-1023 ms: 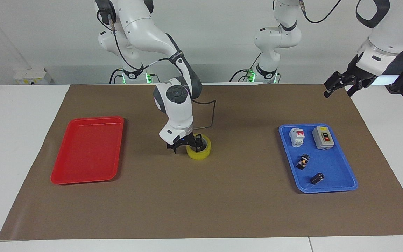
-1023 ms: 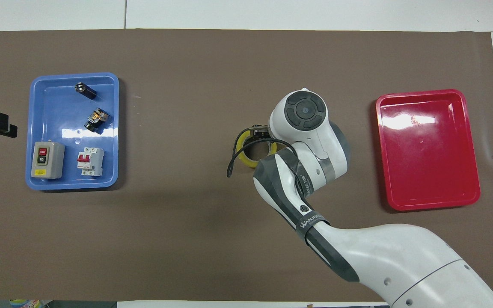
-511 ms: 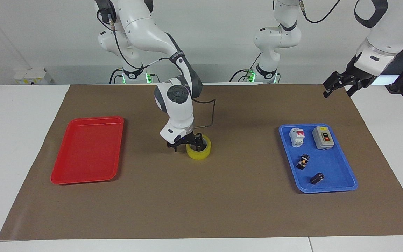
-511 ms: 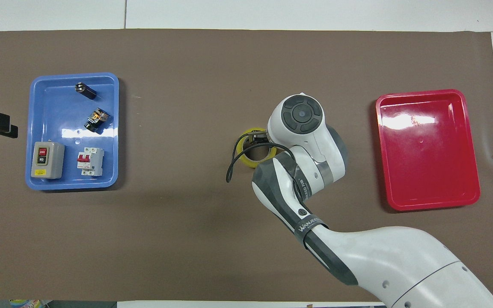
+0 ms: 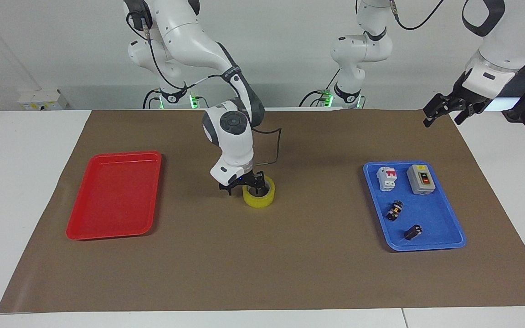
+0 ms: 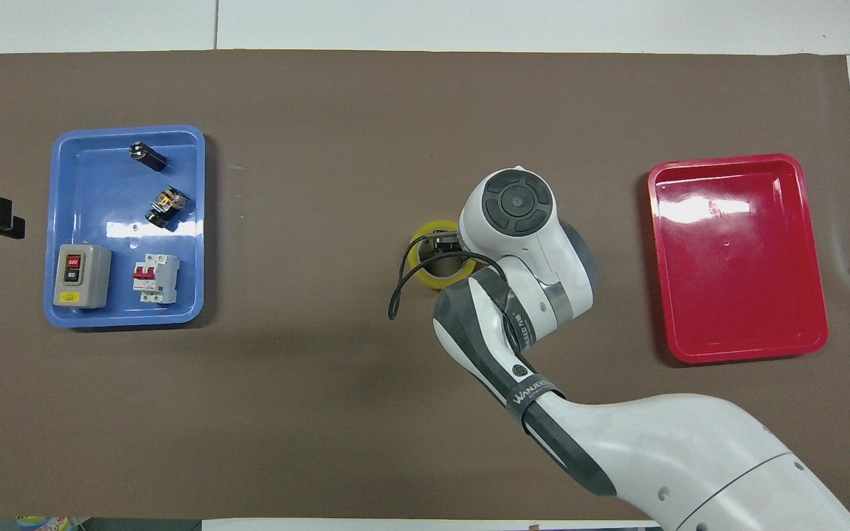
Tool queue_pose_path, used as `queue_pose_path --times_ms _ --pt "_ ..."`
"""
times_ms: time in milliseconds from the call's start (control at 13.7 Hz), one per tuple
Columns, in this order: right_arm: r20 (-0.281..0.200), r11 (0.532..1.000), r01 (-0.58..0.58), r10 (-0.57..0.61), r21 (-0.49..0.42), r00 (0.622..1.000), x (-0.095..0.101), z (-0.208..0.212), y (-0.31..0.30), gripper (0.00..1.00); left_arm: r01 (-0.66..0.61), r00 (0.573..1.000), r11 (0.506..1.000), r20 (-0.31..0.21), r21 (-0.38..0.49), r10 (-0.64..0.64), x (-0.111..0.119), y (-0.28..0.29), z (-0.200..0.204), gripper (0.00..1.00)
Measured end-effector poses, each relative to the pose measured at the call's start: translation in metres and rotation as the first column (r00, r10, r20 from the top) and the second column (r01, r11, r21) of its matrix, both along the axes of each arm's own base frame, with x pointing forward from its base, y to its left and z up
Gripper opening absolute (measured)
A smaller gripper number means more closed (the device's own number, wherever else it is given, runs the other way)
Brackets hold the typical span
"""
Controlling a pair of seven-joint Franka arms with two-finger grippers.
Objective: Place and move tape with both arms
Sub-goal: 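Carry the tape with the right gripper and lower it into the red tray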
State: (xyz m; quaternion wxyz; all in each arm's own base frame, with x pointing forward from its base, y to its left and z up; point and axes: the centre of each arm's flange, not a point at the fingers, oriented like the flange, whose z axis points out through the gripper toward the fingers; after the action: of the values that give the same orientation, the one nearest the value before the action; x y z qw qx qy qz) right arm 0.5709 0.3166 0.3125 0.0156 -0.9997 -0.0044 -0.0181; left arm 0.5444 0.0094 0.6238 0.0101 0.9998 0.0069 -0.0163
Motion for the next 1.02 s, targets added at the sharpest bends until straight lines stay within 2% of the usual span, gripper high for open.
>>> queue_pose_path --times_ms 73,219,365,511,584,658,804,1023 --pt "-0.005 1.0 -0.003 0.003 -0.001 1.0 -0.0016 -0.0005 0.0017 0.9 0.0 1.0 1.0 0.001 0.0 0.0 -0.0001 0.0004 0.0003 1.0" --pt "-0.021 1.0 -0.007 0.006 -0.007 1.0 -0.0046 -0.0019 0.003 0.9 -0.002 1.0 1.0 0.002 0.0 0.002 -0.0005 0.0012 0.0009 1.0" --pt "-0.023 1.0 -0.007 0.006 -0.008 1.0 -0.0049 -0.002 0.0029 0.83 -0.002 1.0 1.0 0.002 0.0 0.002 -0.0006 0.0013 0.0012 1.0" --pt "-0.023 1.0 -0.006 0.006 -0.008 1.0 -0.0049 -0.002 0.0028 0.61 -0.002 1.0 1.0 0.002 0.0 0.002 -0.0007 0.0013 0.0012 1.0" --pt "-0.023 1.0 -0.006 0.006 -0.008 1.0 -0.0049 -0.0019 0.0028 0.61 -0.002 1.0 1.0 0.002 0.0 0.002 -0.0007 0.0013 0.0012 1.0" --pt "-0.023 1.0 -0.006 0.006 -0.008 1.0 -0.0049 -0.0019 0.0028 0.5 -0.002 1.0 1.0 0.002 0.0 0.002 -0.0007 0.0013 0.0013 1.0" --pt "-0.023 1.0 -0.006 0.006 -0.008 1.0 -0.0049 -0.0019 0.0028 0.46 -0.002 1.0 1.0 0.002 0.0 0.002 -0.0007 0.0013 0.0013 1.0" --pt "-0.026 1.0 -0.005 0.005 -0.009 1.0 -0.0048 -0.0017 0.0018 0.21 -0.002 1.0 1.0 0.002 0.0 0.002 -0.0007 0.0013 0.0013 1.0"
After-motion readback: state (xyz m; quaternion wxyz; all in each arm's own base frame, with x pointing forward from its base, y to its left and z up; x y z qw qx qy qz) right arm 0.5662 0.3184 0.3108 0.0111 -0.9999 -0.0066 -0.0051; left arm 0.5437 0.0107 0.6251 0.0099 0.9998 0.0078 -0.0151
